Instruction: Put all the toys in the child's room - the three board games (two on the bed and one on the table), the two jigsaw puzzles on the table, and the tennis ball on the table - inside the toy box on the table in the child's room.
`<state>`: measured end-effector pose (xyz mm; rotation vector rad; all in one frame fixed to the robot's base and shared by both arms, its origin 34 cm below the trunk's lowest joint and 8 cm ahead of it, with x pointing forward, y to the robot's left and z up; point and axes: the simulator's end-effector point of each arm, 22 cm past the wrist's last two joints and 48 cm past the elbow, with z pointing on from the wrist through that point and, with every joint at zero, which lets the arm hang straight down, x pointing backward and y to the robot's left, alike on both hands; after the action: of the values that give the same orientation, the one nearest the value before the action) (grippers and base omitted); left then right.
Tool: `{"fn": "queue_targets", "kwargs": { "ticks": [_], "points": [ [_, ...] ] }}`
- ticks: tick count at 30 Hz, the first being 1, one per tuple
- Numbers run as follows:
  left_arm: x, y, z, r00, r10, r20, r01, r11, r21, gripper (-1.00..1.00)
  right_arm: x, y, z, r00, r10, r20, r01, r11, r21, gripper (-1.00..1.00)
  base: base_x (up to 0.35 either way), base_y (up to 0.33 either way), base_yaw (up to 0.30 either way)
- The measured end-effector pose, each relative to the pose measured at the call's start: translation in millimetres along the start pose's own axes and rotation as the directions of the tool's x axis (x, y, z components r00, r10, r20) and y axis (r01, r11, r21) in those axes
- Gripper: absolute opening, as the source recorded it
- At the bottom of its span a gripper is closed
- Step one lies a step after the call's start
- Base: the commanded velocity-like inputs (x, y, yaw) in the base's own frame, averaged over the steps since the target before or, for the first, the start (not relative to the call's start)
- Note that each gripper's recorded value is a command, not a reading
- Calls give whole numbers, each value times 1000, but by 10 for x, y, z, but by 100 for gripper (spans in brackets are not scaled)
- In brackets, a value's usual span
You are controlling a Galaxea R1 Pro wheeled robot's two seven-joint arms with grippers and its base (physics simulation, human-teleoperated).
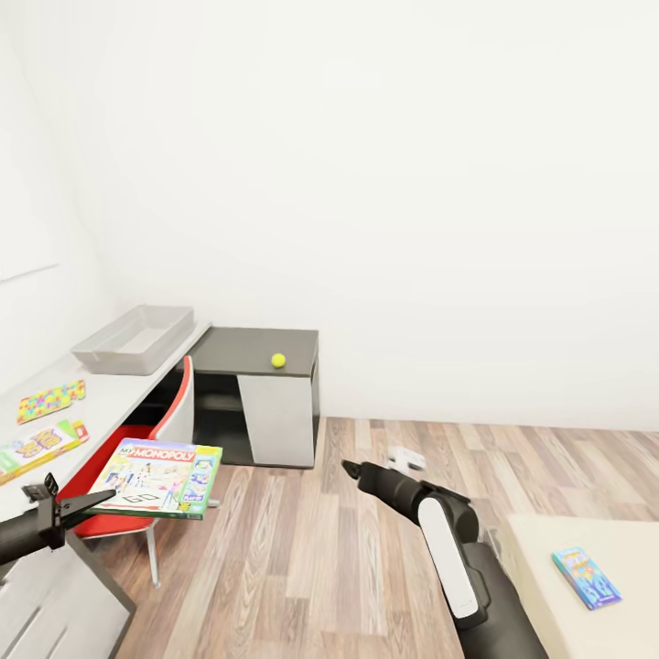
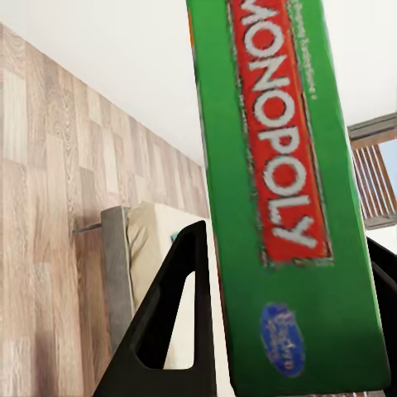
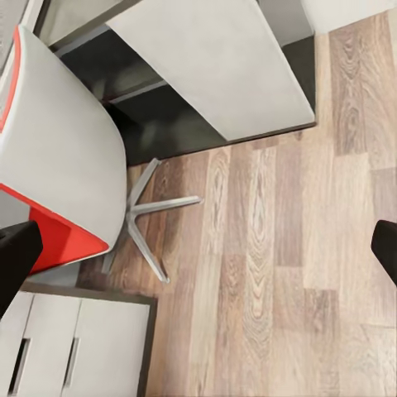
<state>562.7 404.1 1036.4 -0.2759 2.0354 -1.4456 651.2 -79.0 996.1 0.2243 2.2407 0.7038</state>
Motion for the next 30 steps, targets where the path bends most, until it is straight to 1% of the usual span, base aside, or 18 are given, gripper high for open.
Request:
{"fn": "queue_targets", "kwargs": {
  "ticks": [6, 15, 20, 27, 30],
  "points": [
    [-5, -2, -4, 1000, 2, 1, -2, 1000, 0, -100, 10, 29, 5, 1000, -6, -1, 6, 1000, -4, 100, 168, 0, 0],
    [-3, 0, -3, 1000, 2, 0, -2, 1000, -1, -100, 6, 44, 3, 1000, -10, 0, 10, 1000, -5, 100, 253, 0, 6],
    [-2, -1, -1, 1000, 1, 1, -1, 1000, 1, -100, 15, 62, 8, 1000, -14, -2, 14, 1000, -8, 100, 115, 0, 213],
    [-1, 0, -1, 1000, 1, 1, -1, 1000, 0, -100, 16, 66, 8, 1000, -15, -2, 15, 1000, -9, 100, 100, 0, 281],
    [0, -1, -2, 1000, 1, 1, -1, 1000, 0, -100, 16, 68, 6, 1000, -15, -2, 15, 1000, -9, 100, 202, 0, 291]
  ]
}}
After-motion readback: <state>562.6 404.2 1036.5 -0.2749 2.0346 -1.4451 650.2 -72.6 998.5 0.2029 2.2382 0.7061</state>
